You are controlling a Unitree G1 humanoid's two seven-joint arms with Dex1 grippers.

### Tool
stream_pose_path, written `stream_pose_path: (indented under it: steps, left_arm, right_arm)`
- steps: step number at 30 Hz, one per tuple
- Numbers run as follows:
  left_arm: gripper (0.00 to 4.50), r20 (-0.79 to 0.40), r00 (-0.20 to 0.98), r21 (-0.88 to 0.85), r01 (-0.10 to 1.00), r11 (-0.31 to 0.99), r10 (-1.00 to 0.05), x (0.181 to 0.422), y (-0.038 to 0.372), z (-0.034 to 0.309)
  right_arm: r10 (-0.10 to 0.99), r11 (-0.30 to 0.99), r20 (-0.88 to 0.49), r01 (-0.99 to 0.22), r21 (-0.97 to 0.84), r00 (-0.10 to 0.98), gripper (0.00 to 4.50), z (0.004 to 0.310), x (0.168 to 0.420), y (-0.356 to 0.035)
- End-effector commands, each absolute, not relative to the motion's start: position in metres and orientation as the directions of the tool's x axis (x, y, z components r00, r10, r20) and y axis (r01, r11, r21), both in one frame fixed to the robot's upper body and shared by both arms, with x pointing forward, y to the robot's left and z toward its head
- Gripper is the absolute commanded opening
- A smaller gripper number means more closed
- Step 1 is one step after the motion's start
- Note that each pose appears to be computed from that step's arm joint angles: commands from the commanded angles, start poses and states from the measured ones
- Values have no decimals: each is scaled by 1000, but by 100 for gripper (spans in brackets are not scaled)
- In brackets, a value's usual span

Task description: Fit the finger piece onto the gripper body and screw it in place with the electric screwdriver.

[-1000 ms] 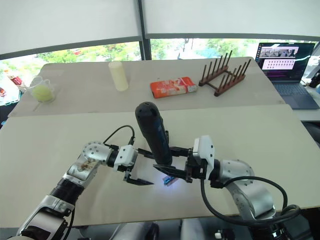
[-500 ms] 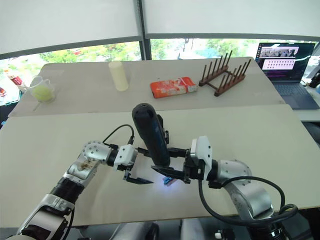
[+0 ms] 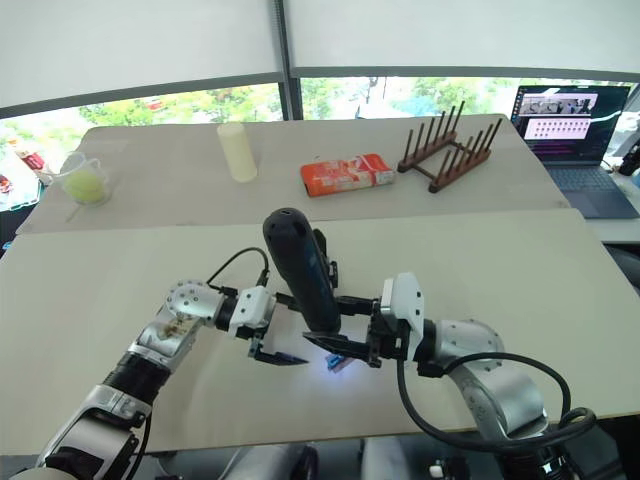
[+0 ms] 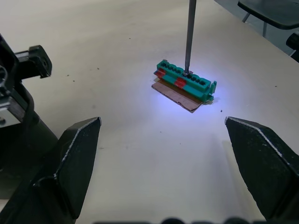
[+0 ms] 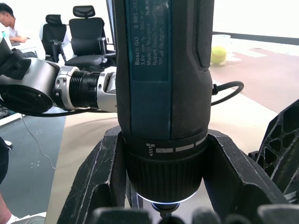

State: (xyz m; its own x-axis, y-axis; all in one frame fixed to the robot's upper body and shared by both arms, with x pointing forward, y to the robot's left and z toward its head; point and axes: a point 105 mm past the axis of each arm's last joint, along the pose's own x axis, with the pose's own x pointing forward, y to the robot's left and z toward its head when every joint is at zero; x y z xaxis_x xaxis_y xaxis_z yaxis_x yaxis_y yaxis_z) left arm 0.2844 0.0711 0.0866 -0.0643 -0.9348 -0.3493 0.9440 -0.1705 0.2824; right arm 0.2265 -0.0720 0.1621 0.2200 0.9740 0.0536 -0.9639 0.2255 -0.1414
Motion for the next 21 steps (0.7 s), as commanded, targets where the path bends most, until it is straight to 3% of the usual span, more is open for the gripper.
stream_pose_path:
  steps: [1,13,21]
  left_arm:
    - [450,-337,-51,318,934,-165,-940,286,71,93]
    - [450,-317,23,300,951,-77,-948,290,82,96]
    - [450,-279,187,250,961,117,-942,295,105,100]
  right_arm:
    - [974,217,111,-955,-204,197,190,183,222,-70]
    - [978,176,149,-959,-224,144,190,218,216,-67]
    - [980,141,170,-963,-228,104,190,252,223,-63]
